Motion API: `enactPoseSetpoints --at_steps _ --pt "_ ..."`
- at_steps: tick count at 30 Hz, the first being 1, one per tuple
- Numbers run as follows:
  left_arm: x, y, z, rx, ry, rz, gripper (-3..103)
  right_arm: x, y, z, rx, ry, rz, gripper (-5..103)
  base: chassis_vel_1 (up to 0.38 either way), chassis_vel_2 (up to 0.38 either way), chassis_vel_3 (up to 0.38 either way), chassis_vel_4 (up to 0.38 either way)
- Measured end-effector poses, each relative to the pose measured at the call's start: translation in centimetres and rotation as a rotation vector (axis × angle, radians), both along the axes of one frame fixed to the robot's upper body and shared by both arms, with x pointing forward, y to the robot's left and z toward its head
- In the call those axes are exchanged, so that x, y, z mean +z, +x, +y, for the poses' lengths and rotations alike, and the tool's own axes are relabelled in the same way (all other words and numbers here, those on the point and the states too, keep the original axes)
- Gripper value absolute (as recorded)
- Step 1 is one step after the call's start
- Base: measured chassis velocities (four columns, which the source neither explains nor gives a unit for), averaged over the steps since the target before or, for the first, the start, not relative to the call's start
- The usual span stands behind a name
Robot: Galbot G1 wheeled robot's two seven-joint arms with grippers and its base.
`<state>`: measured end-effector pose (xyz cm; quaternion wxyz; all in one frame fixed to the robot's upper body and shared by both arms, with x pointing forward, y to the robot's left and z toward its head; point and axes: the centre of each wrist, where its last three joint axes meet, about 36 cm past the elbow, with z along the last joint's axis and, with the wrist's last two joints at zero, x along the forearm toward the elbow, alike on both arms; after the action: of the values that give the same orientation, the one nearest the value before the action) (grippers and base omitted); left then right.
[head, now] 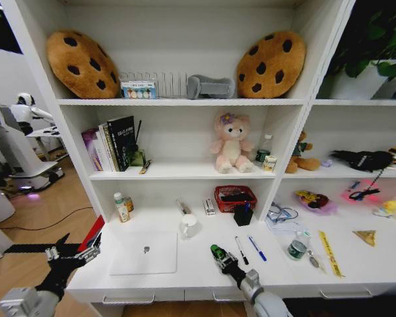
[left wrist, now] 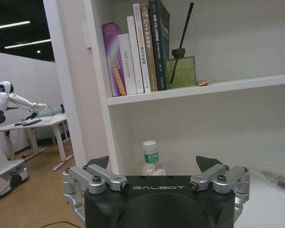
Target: Organize the objects on the table.
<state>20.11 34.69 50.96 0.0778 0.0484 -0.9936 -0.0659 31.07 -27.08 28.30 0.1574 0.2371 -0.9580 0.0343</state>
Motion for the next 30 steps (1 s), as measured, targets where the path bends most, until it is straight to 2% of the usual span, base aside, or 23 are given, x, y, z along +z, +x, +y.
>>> enactPoseSetpoints --at_steps 9,11,18,24,30 --pt "0.0 0.0 0.0 0.0 0.0 0.0 100 4.3 0.7 -2.7 0.006 0.022 -0.087 37 0.0 0.0 0.0 0.0" --pt "0.0 0.0 0.0 0.0 0.0 0.0 100 6.8 1.0 -4.0 -0.005 0.035 -0.134 37 0.0 0.0 0.0 0.0" --pt "0.0 0.0 0.0 0.0 0.0 0.0 100 10.8 1.5 -4.8 0.006 0.055 -0.217 37 0.0 0.0 0.0 0.0" --pt "0.0 0.0 0.0 0.0 0.0 0.0 100 17.9 2.4 -3.7 0.103 0.108 -0.327 37 0.0 0.0 0.0 0.0" --pt "0.0 0.0 0.0 0.0 0.0 0.0 100 21.4 4.5 -3.9 0.192 0.11 -0.362 37 0.0 0.0 0.0 0.0"
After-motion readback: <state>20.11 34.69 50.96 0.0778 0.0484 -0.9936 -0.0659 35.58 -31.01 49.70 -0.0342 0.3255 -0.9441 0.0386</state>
